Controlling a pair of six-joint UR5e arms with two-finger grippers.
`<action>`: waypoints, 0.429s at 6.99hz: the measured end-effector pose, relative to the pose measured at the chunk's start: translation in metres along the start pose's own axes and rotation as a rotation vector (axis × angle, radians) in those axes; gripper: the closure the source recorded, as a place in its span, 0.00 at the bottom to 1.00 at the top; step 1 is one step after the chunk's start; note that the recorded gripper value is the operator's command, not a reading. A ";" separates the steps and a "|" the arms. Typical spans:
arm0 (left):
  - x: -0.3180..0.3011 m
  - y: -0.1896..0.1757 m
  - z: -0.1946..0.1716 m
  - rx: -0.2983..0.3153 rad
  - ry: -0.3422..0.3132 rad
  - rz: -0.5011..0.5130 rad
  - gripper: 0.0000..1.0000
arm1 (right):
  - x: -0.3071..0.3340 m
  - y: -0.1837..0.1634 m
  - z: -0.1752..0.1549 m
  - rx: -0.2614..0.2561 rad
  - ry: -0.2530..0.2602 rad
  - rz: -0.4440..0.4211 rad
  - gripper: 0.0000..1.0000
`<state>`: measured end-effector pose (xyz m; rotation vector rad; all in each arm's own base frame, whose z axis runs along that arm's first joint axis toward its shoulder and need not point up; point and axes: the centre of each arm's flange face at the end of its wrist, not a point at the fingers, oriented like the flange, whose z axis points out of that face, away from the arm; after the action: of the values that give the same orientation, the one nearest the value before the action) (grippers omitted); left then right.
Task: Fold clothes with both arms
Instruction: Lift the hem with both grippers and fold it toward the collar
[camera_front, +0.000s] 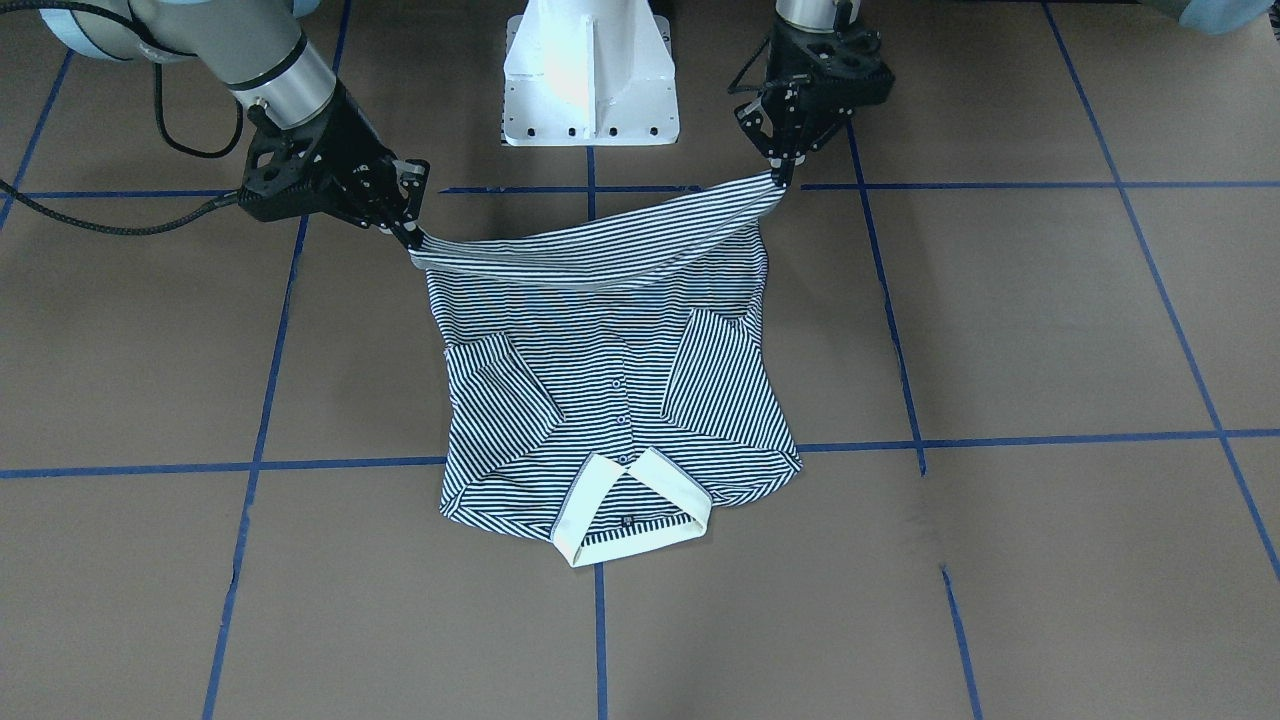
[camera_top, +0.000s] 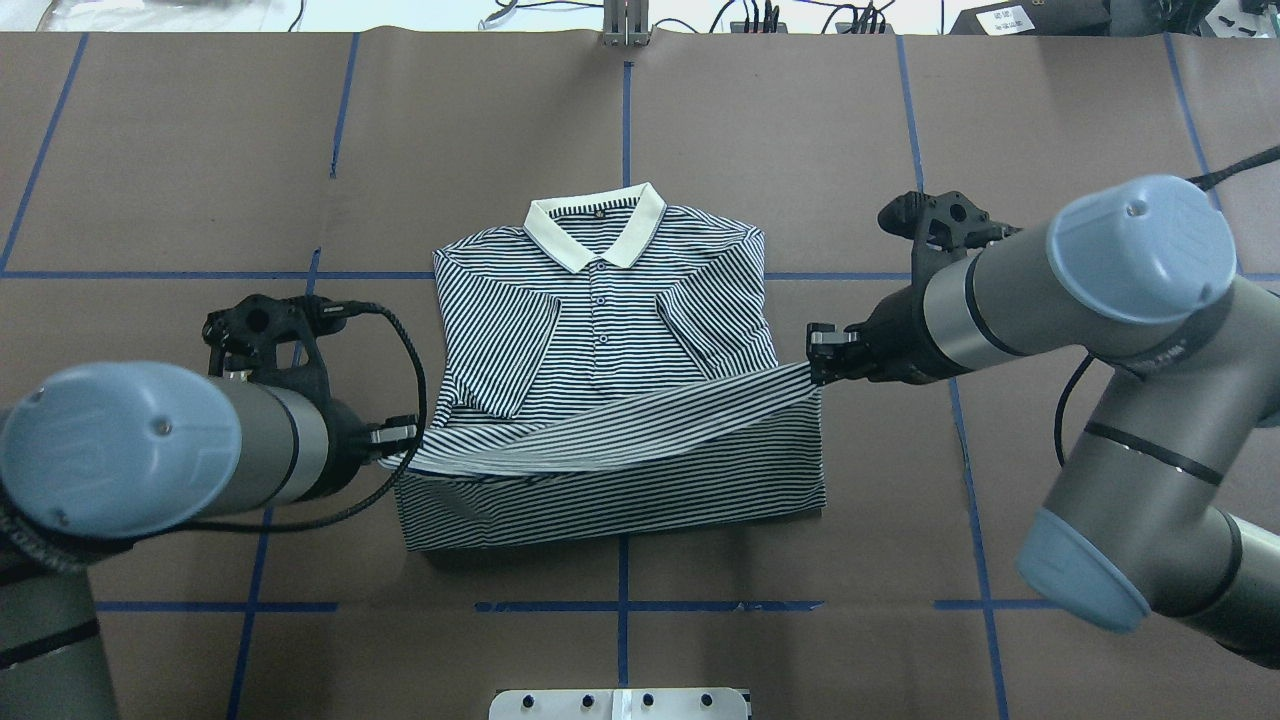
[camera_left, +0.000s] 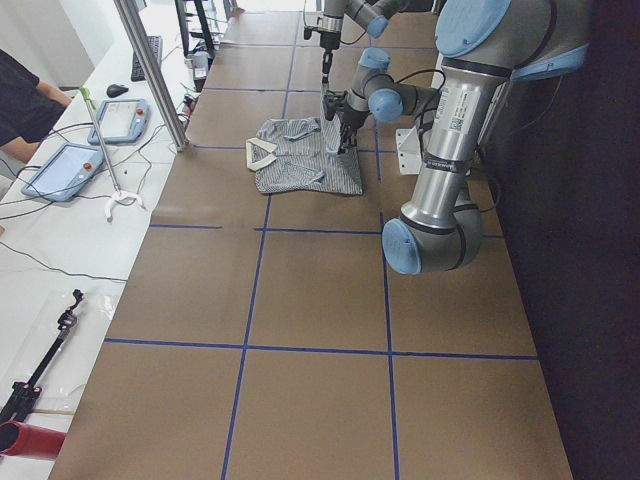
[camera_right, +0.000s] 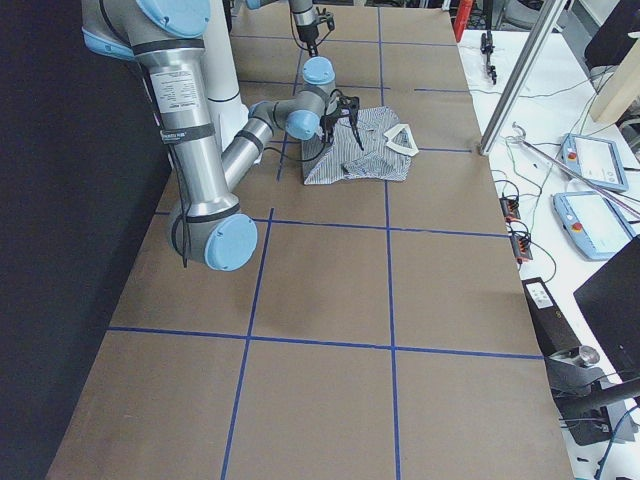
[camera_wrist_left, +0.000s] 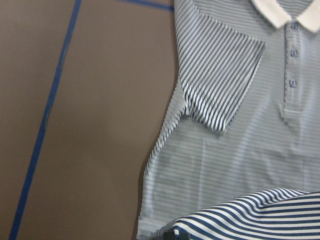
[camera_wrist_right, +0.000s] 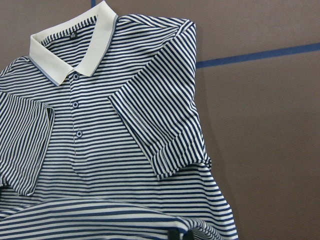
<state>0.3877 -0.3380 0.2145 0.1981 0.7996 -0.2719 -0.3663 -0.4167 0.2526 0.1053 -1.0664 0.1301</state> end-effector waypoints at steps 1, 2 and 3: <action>-0.001 -0.027 0.020 0.028 -0.008 0.009 1.00 | -0.004 -0.023 0.008 0.014 0.012 0.005 1.00; -0.004 -0.050 0.043 0.053 -0.012 0.014 1.00 | -0.010 -0.048 0.017 0.030 0.024 0.018 1.00; -0.007 -0.069 0.070 0.073 -0.010 0.014 1.00 | -0.011 -0.078 0.032 0.050 0.033 0.035 1.00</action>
<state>0.4090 -0.4214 0.2621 0.2703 0.7792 -0.2888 -0.3870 -0.4990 0.2562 0.1296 -1.0324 0.1894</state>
